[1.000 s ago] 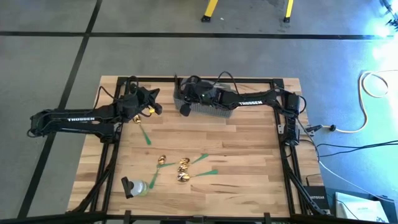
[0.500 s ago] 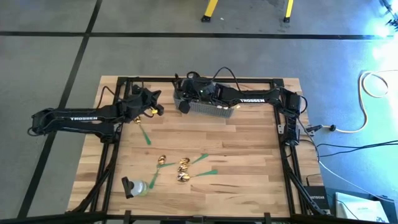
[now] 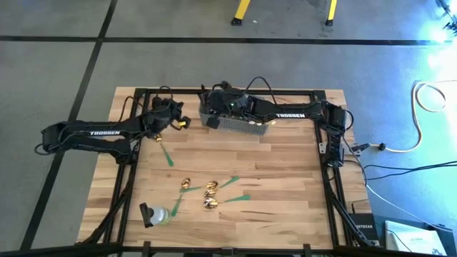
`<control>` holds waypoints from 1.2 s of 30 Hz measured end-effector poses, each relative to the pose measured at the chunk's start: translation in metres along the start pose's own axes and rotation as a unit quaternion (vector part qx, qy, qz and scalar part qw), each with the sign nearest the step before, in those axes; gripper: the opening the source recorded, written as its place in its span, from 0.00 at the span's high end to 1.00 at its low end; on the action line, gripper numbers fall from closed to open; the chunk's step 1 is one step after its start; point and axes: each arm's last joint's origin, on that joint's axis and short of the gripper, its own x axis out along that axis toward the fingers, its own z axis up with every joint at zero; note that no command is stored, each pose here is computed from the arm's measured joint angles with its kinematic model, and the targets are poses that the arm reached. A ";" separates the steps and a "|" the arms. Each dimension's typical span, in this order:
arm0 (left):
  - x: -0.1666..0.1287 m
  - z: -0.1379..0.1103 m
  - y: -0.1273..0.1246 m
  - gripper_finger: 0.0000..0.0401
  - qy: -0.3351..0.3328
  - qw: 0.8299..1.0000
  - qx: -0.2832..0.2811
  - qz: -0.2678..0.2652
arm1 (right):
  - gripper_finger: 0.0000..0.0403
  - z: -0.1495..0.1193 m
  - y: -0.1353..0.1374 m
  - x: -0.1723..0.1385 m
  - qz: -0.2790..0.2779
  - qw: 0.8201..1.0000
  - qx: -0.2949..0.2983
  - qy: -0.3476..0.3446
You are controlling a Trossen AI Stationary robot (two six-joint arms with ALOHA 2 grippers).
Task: Sort silverware
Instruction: Put the black fork into the gray organizer, then put the green spoon into the gray organizer
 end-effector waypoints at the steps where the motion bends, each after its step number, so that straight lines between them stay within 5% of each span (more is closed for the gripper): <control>1: 0.002 -0.001 0.001 1.00 0.005 1.000 -0.003 -0.009 | 0.75 0.005 -0.003 -0.005 -0.012 1.000 -0.022 -0.004; 6: 0.004 -0.006 -0.002 1.00 0.035 0.997 0.002 -0.075 | 0.73 0.036 -0.011 -0.038 -0.058 0.993 -0.098 -0.026; 12: -0.006 -0.011 -0.017 1.00 0.059 0.985 0.020 -0.162 | 0.74 0.052 0.003 -0.076 -0.016 0.992 -0.122 -0.001; 17: -0.021 -0.015 -0.035 1.00 0.065 0.968 0.036 -0.240 | 0.74 0.032 0.035 -0.088 0.127 0.982 -0.102 0.095; 22: -0.048 -0.023 -0.059 1.00 0.062 0.944 0.063 -0.317 | 0.74 0.022 0.092 -0.112 0.262 0.951 -0.112 0.118; 30: -0.090 -0.039 -0.085 1.00 0.032 0.946 0.082 -0.311 | 0.73 -0.027 0.167 -0.140 0.316 0.933 -0.091 0.148; 36: -0.096 -0.055 -0.104 1.00 0.027 0.947 0.081 -0.311 | 0.72 -0.064 0.196 -0.146 0.338 0.927 -0.040 0.159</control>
